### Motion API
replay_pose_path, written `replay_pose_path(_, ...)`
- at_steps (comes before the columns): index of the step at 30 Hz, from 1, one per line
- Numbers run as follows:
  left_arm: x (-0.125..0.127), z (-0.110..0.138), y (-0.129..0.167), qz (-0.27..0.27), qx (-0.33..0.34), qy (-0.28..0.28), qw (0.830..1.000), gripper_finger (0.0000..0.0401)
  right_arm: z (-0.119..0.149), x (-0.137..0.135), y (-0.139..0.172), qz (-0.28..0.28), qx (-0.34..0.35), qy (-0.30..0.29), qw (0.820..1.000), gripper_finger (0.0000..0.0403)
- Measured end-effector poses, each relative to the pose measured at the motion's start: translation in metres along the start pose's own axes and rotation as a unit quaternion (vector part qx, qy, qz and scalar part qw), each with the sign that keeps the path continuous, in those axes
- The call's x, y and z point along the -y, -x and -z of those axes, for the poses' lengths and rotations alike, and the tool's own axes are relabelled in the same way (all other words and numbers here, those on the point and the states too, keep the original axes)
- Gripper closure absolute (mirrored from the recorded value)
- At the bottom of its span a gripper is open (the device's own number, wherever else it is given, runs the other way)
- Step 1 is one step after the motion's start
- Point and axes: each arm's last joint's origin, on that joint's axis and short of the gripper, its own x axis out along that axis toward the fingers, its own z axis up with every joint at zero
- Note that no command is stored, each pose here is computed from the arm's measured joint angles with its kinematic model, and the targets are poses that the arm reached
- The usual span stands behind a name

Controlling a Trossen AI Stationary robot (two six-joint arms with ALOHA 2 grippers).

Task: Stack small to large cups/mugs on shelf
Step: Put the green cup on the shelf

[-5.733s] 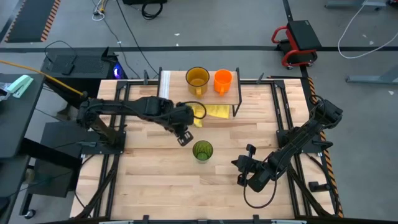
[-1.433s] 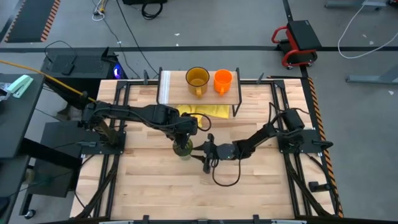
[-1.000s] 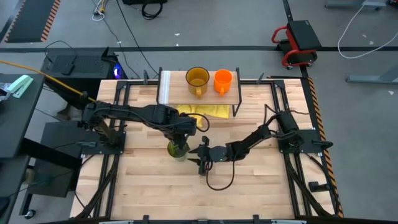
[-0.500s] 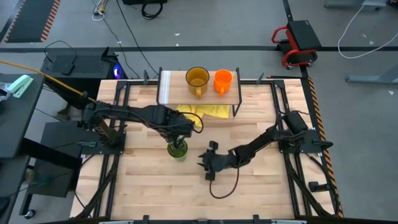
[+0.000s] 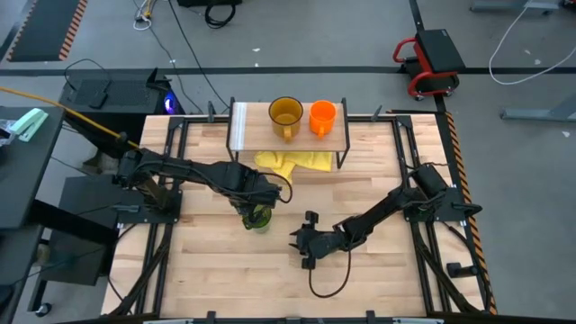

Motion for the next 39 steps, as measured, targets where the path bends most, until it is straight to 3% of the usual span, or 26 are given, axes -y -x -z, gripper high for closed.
replay_pose_path(15,-0.002,0.008,0.009,0.013,0.015,-0.004,1.0,0.0295,0.0,0.0,0.0,0.0,0.0,-0.004,1.0,0.0254)
replay_pose_path(22,0.006,0.01,0.013,0.043,0.03,-0.017,0.998,0.029,0.0,0.0,0.0,0.0,0.0,-0.004,1.0,0.0254)
replay_pose_path(39,-0.004,0.0,0.01,0.033,0.046,-0.002,0.998,0.0288,0.0,0.0,0.0,-0.001,0.0,-0.007,1.0,0.0257)
